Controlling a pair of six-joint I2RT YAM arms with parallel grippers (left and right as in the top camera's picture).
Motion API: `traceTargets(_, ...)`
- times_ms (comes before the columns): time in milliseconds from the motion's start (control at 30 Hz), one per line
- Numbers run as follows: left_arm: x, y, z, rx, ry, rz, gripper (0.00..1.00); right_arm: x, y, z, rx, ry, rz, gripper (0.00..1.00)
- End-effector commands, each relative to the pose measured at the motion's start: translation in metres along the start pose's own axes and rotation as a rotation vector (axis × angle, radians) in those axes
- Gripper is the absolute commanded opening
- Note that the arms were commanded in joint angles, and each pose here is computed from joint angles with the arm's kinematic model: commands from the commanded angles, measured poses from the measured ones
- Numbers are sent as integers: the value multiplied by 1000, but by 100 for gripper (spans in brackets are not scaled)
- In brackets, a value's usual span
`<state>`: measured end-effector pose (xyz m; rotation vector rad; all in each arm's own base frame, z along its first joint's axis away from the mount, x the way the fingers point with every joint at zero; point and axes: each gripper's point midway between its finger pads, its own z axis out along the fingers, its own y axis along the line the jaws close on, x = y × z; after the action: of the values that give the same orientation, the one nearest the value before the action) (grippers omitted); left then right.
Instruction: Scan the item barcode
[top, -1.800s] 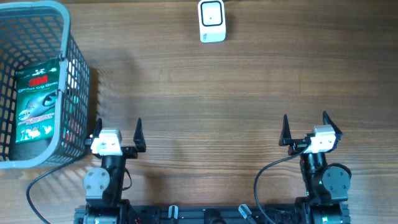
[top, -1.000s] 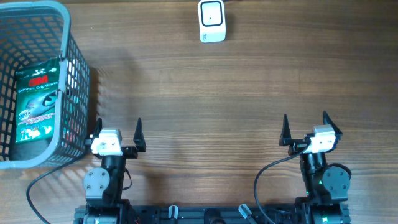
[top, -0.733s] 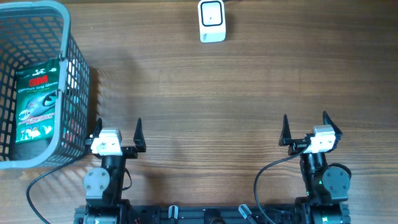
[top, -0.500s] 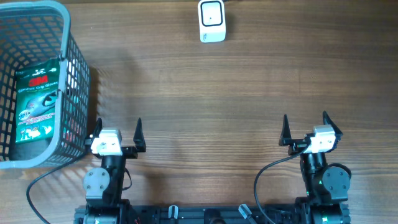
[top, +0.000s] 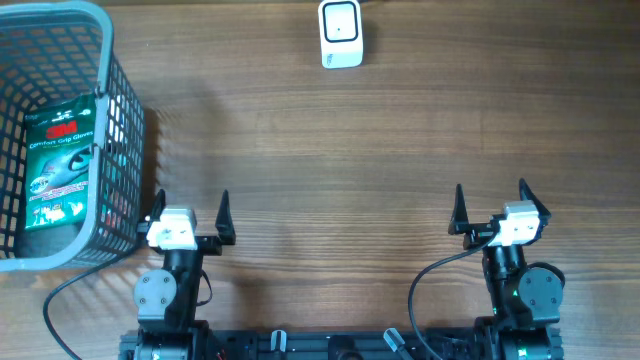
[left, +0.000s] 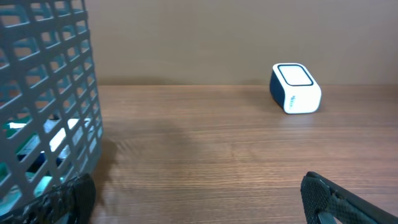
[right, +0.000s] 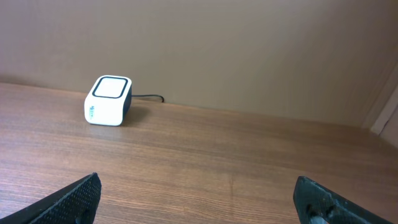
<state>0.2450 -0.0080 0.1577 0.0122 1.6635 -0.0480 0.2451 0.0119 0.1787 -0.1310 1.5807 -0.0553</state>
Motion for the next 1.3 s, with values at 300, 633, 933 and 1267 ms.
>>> traceTargets(300,-39,-72,-23,439,-55,-212,100,2,2,0,-9,-2,-12,100)
traceTargets(633,-124,-99,-65,618,-185,-146,100,3,2,0,-10,1,-11,100)
traceTargets(933,-228,-106,-31,638,16,-195,100,3,2,0,-10,0,-11,100)
traceTargets(1267,-253,-102,19,570,496,-232,100,3,2,0,-10,1,-11,100)
